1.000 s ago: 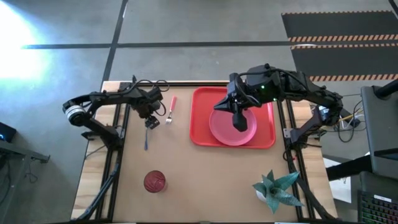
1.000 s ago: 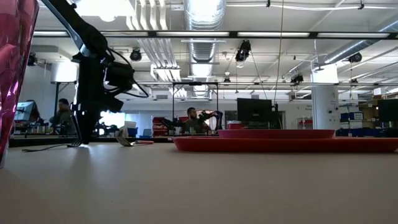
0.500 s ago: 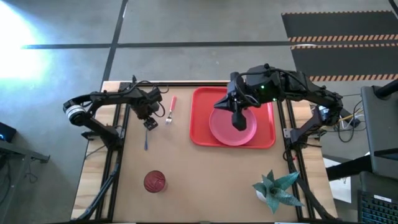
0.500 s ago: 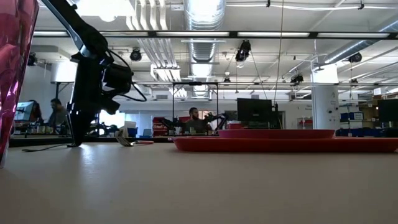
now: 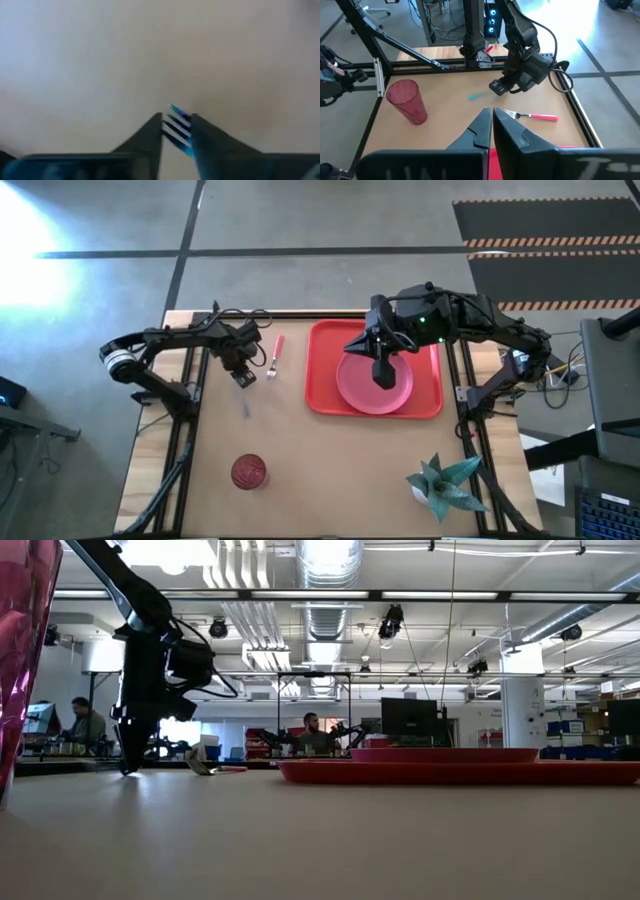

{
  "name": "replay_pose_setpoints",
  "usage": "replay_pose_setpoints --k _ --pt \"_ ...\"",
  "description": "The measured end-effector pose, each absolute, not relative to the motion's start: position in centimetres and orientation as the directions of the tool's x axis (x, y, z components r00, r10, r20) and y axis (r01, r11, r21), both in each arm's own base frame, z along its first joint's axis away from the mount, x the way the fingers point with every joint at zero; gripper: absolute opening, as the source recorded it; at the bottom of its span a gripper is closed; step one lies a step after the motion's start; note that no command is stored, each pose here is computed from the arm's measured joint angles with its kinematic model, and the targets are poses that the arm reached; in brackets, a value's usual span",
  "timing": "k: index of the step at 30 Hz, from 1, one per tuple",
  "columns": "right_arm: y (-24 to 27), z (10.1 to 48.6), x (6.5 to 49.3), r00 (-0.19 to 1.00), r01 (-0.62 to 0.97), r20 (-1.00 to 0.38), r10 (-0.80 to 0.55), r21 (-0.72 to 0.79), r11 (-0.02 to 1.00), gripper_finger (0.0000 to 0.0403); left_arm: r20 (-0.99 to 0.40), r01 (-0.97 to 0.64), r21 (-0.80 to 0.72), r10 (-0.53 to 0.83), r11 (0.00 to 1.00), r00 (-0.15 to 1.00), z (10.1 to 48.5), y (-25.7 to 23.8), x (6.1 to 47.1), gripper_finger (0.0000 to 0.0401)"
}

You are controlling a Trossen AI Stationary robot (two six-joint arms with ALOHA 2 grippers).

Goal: Pick and place plate/cup/fork/spoon on tray
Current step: Put the blue fork on the red tray to the right of the pink plate

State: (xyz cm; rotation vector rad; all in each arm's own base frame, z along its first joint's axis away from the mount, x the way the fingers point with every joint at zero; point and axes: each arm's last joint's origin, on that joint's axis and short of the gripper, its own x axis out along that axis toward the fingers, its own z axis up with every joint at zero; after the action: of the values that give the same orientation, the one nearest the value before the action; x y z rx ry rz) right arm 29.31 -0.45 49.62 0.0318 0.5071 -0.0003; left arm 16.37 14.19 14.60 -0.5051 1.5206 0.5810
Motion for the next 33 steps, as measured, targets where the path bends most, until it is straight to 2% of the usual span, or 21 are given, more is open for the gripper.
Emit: replay_pose_setpoints --k 2,5,17,20,26,30,33 --pt "-0.5 49.6 29.3 0.874 0.008 -0.486 0.007 0.030 1.000 0.0009 -0.999 -0.649 0.039 0.044 0.760 -0.008 14.6 14.3 16.6 0.0015" --pt "-0.5 49.6 29.3 0.874 0.009 -0.486 0.007 0.030 1.000 0.0009 -0.999 -0.649 0.044 0.051 0.760 -0.007 14.4 14.3 16.6 0.0003" --pt "-0.5 49.6 29.3 0.872 0.032 -0.490 -0.018 0.021 0.999 0.0009 -0.999 -0.667 0.034 0.048 0.745 0.003 14.6 14.4 16.6 0.0001" --pt "-0.5 49.6 29.3 0.872 0.032 -0.490 -0.018 0.021 0.999 0.0009 -0.998 -0.685 0.014 0.054 0.729 0.037 15.4 14.6 17.0 0.0001" --pt "-0.5 49.6 29.3 0.871 0.032 -0.492 -0.018 0.021 0.999 0.0009 -0.969 -0.667 -0.100 0.080 0.738 0.234 19.1 15.1 18.0 0.0000" --pt "-0.5 49.5 29.3 0.868 0.033 -0.496 -0.018 0.021 0.999 0.0009 -0.888 -0.614 -0.229 0.097 0.755 0.450 22.8 15.0 18.5 0.0000" --pt "-0.5 49.5 29.2 0.866 0.033 -0.499 -0.018 0.021 0.999 0.0009 -0.739 -0.516 -0.364 0.097 0.775 0.667 25.6 14.8 18.9 0.0000"
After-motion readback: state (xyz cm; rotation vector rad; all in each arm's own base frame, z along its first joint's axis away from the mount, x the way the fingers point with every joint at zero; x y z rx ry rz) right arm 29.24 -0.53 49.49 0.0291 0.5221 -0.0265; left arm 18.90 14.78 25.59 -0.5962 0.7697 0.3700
